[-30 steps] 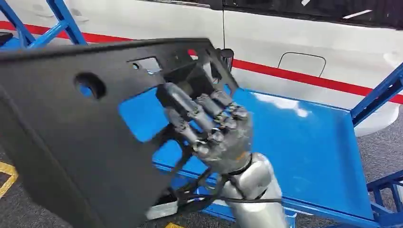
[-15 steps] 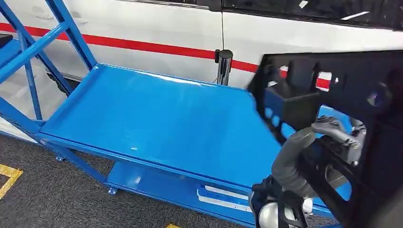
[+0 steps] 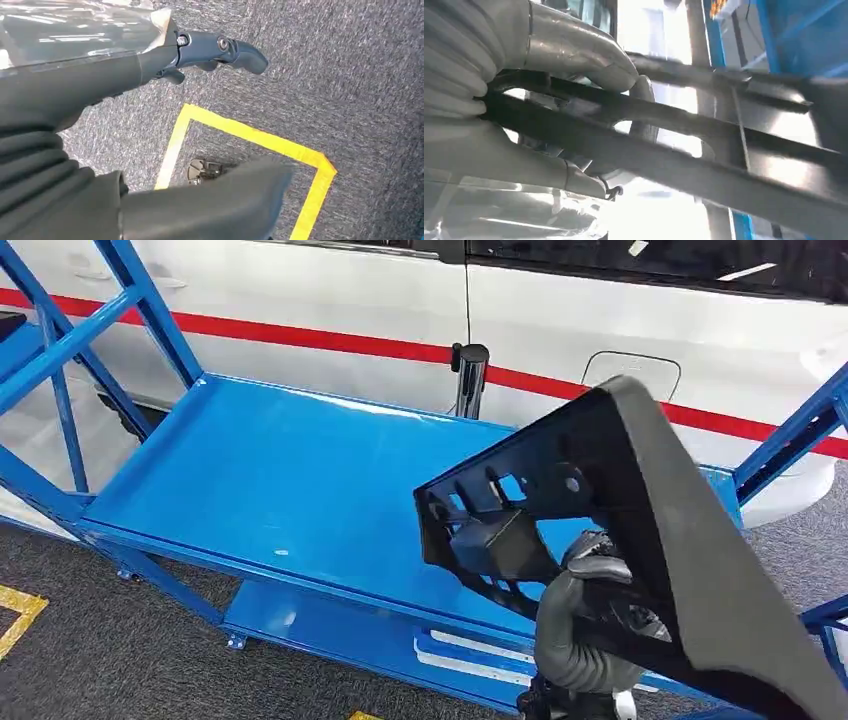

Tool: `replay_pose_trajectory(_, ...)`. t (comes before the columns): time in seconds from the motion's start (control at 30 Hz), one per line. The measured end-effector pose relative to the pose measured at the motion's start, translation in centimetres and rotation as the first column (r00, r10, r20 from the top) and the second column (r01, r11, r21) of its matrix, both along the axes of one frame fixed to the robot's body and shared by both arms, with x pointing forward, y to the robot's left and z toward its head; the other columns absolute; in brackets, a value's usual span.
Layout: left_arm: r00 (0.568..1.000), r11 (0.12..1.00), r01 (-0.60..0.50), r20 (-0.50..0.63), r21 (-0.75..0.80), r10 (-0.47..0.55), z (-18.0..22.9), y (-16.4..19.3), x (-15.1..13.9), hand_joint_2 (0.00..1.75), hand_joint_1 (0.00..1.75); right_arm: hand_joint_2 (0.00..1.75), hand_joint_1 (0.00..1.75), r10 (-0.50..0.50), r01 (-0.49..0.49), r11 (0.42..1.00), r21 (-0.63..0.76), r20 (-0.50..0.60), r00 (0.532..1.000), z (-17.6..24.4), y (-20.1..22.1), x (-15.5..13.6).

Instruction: Take the parts from the cabinet and place them on the table.

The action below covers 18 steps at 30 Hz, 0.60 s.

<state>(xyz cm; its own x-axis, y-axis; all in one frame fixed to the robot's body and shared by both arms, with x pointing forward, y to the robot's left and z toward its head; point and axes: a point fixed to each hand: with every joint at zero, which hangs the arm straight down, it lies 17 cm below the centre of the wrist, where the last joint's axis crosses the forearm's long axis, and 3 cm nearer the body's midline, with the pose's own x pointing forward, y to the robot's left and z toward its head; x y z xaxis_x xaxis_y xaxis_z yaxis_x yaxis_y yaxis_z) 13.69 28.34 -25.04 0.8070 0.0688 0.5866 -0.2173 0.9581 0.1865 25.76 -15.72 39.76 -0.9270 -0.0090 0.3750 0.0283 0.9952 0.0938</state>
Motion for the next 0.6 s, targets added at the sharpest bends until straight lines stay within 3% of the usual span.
replay_pose_trajectory(0.23, 1.000, 1.000, -0.006, -0.001, 0.005, 0.006, 0.00, 0.16, -0.04, 1.75, 0.00, 1.75, 1.75, 0.077, -0.077, 0.997, -0.018, -0.029, 0.997, -0.50, 0.76, 0.25)
replay_pose_trajectory(0.6, 1.000, 1.000, -0.008, -0.001, 0.007, 0.008, 0.00, 0.37, -0.04, 1.75, 0.00, 1.75, 1.75, 0.093, -0.094, 0.995, -0.029, -0.033, 0.995, -0.53, 0.97, 0.32)
